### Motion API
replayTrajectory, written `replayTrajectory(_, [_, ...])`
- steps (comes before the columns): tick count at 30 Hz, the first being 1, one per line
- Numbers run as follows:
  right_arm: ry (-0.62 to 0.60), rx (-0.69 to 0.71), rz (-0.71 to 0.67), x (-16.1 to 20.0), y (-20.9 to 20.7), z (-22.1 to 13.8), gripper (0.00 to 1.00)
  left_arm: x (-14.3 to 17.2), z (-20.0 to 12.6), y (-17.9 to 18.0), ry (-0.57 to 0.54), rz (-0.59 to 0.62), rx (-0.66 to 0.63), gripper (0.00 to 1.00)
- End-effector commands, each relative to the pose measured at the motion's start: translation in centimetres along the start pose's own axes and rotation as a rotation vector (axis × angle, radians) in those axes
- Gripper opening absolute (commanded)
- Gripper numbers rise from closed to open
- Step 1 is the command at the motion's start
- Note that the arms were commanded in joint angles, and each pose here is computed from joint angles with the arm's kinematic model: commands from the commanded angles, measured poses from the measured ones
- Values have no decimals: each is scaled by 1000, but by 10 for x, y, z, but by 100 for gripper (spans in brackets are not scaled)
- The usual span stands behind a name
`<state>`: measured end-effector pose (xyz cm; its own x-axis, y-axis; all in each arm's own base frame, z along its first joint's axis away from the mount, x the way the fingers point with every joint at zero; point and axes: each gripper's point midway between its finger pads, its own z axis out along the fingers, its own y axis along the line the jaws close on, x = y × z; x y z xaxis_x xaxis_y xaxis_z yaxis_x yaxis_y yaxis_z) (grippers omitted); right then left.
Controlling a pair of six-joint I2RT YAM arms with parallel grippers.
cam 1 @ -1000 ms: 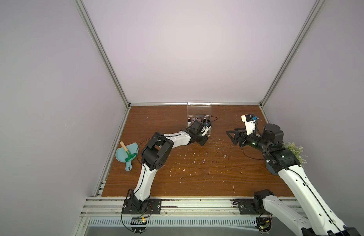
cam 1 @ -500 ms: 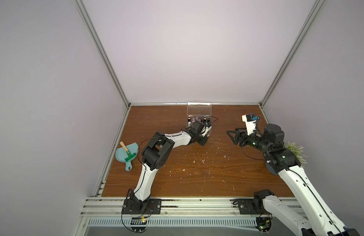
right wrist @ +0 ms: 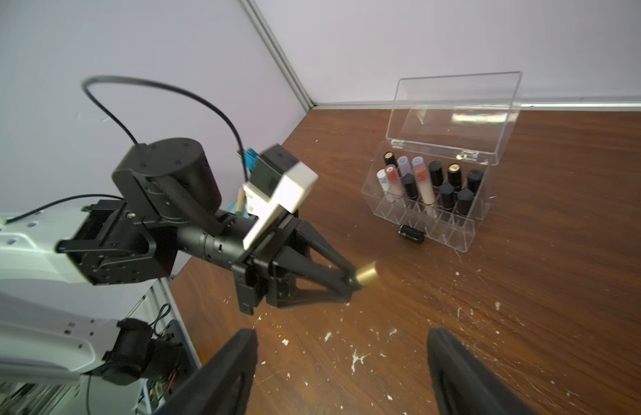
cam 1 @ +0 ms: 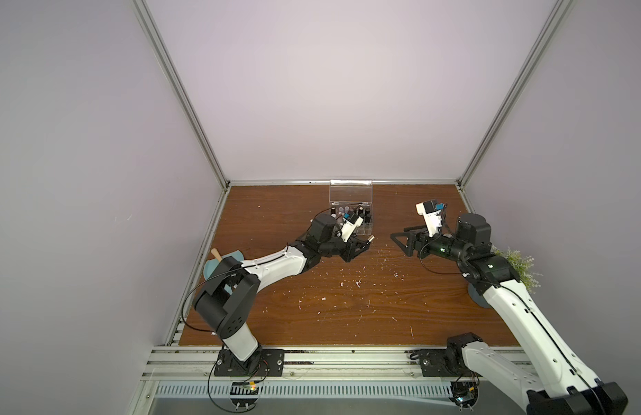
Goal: Arrange the lipsticks in the organizer
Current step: Pick up the lipstick at the center of the board.
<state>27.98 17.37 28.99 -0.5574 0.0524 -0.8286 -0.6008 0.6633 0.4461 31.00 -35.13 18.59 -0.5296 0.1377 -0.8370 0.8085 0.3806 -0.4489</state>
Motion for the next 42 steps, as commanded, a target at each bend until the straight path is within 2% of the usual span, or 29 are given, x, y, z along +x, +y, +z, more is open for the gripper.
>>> replayTrajectory(1, [7,-186,5,-2,28,2,83,-27,-23,-37,-120,-25,230,17])
replayTrajectory(6, [26,-310,33,0,44,3,83,-33,-35,-62,-138,-28,363,17])
replayTrajectory(10, [39,-348,57,4,45,8,81,-37,-45,-78,-155,-26,444,17])
replayTrajectory(16, [46,-402,78,2,50,13,72,-41,-53,-88,-160,-13,475,17])
replayTrajectory(18, [46,-412,79,1,52,14,66,-43,-55,-92,-164,-6,482,17])
replayTrajectory(28, [48,-507,77,-7,73,21,51,-42,-52,-97,-151,-11,501,17])
replayTrajectory(33, [60,-531,74,-6,80,25,37,-44,-53,-97,-155,-9,501,17])
replayTrajectory(39, [63,-545,75,-7,84,27,28,-44,-53,-100,-152,-8,509,17])
replayTrajectory(42, [59,-548,71,-10,85,27,28,-44,-53,-101,-151,-7,511,17])
